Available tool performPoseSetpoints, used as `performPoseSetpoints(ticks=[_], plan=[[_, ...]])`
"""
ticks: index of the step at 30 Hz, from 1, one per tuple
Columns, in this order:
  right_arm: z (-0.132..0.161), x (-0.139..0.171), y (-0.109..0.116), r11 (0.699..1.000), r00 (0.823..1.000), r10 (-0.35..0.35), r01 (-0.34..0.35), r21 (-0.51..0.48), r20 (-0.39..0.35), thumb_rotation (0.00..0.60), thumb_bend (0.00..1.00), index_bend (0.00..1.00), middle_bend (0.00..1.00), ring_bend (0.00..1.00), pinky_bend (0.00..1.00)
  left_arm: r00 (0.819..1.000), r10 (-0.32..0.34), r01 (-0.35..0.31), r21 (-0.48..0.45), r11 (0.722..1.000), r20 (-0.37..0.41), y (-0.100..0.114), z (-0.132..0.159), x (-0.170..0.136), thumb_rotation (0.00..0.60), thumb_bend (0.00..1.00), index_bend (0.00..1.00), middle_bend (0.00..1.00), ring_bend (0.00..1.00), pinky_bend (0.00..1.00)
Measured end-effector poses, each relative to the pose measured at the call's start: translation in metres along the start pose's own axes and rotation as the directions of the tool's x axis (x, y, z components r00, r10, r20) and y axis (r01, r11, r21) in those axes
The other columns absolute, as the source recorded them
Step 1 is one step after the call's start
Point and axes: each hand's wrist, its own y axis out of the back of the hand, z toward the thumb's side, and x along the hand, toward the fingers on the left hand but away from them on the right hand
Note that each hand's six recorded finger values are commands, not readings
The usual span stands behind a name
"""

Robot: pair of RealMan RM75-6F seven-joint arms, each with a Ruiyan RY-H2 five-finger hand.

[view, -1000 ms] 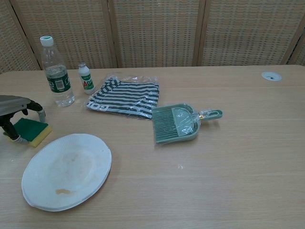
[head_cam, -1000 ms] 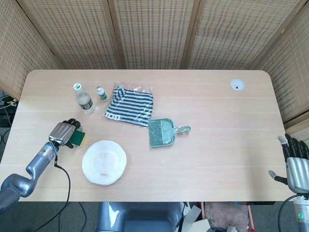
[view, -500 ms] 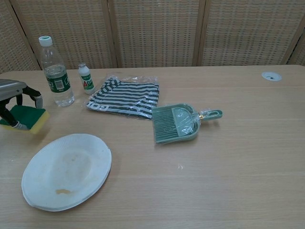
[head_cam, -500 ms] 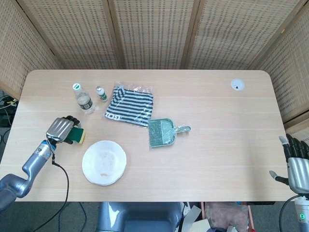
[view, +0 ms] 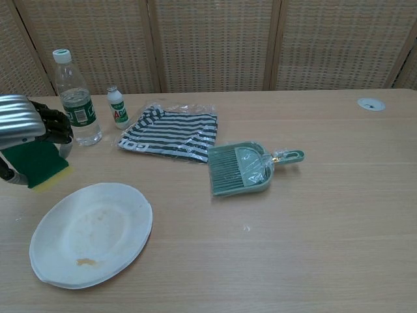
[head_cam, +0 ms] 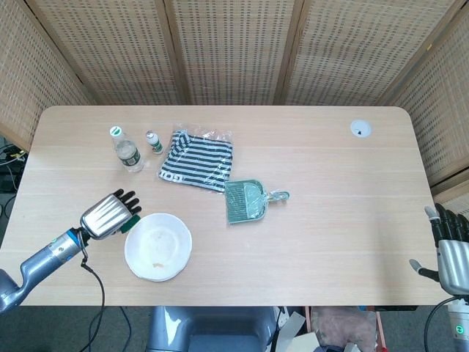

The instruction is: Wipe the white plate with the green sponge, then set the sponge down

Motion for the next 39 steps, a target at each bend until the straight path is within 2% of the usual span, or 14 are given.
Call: performPoseSetpoints(ticks=[3, 7, 12, 16, 22, 39], plan=[[0.000, 0.000, 0.000, 1.000, 1.000, 0.000, 0.000, 0.000, 0.000, 0.600, 0.00, 0.00, 0.00, 0.00, 0.00, 0.996, 0.008, -0.015, 0.074, 0.997, 0.092, 0.003, 0.018, 0.002, 0.600, 0.18, 0.56, 0.40, 0.26, 0.42], [-0.001, 0.001, 0.002, 1.000, 1.000, -0.005, 0.005, -0.005, 0.001, 0.600, 0.00, 0.00, 0.00, 0.00, 0.00, 0.980, 0.027, -0.055, 0.139, 0.989, 0.199, 0.005, 0.038, 0.008, 0.600, 0.19, 0.56, 0.41, 0.26, 0.42], [-0.003, 0.001, 0.003, 1.000, 1.000, -0.006, 0.006, -0.009, 0.006, 0.600, 0.00, 0.00, 0.00, 0.00, 0.00, 0.954, 0.033, -0.093, 0.189, 0.978, 0.299, 0.001, 0.054, 0.011, 0.600, 0.21, 0.56, 0.44, 0.26, 0.44], [-0.005, 0.002, 0.003, 1.000, 1.000, -0.004, 0.004, -0.012, 0.010, 0.600, 0.00, 0.00, 0.00, 0.00, 0.00, 0.922, 0.033, -0.120, 0.204, 0.972, 0.386, -0.005, 0.075, 0.011, 0.600, 0.22, 0.56, 0.44, 0.26, 0.44], [-0.007, 0.003, 0.003, 1.000, 1.000, -0.002, 0.002, -0.013, 0.014, 0.600, 0.00, 0.00, 0.00, 0.00, 0.00, 0.897, 0.038, -0.137, 0.194, 0.971, 0.440, -0.014, 0.090, 0.009, 0.600, 0.24, 0.56, 0.44, 0.26, 0.44], [-0.005, 0.002, 0.002, 1.000, 1.000, -0.004, 0.004, -0.023, 0.010, 0.600, 0.00, 0.00, 0.00, 0.00, 0.00, 0.874, -0.010, -0.118, 0.233, 0.965, 0.486, -0.034, 0.110, 0.012, 0.600, 0.29, 0.59, 0.45, 0.26, 0.44]])
